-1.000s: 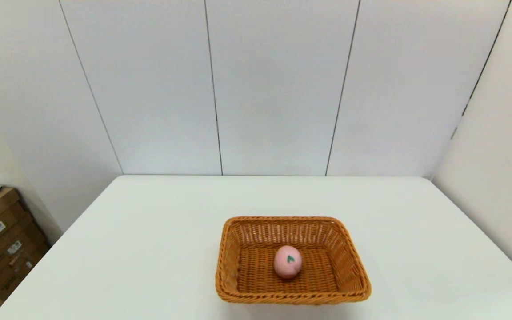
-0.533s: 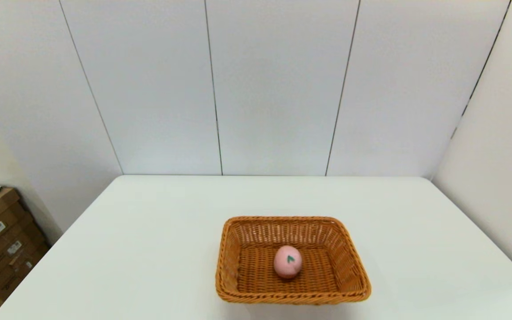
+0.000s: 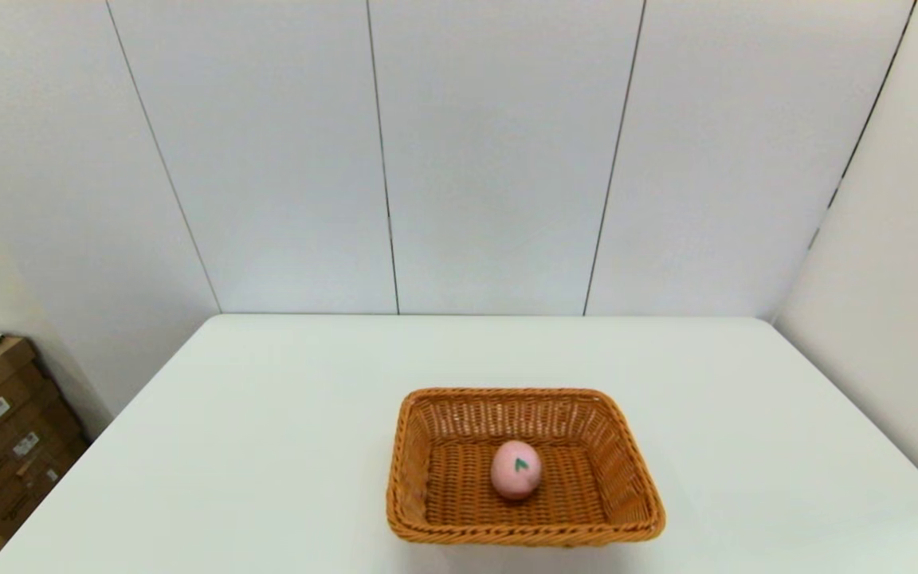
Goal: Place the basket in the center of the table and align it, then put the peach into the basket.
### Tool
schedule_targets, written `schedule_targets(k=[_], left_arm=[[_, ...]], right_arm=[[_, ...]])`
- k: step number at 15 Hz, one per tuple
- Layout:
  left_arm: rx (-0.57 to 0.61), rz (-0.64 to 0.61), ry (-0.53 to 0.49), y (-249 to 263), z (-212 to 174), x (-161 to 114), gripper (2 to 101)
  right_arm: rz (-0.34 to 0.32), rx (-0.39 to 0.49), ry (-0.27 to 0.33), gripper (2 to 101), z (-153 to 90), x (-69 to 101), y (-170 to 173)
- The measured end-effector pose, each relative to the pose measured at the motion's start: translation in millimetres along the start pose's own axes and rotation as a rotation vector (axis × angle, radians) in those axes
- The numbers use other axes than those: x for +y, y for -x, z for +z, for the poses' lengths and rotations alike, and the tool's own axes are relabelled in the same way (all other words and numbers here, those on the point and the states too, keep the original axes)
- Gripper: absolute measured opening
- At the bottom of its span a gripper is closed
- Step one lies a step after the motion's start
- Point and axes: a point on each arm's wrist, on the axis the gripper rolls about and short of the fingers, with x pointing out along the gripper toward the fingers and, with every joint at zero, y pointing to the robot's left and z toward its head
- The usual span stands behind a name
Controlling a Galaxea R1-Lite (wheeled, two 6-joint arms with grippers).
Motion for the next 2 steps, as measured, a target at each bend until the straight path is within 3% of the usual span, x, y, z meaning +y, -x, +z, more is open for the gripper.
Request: schedule_targets(k=[2], left_arm=[[0.000, 0.000, 0.000, 0.0, 0.0, 0.0, 97.8]], right_arm=[[-0.003, -0.001, -0.021, 97.1, 0.1, -0.1, 0.0]])
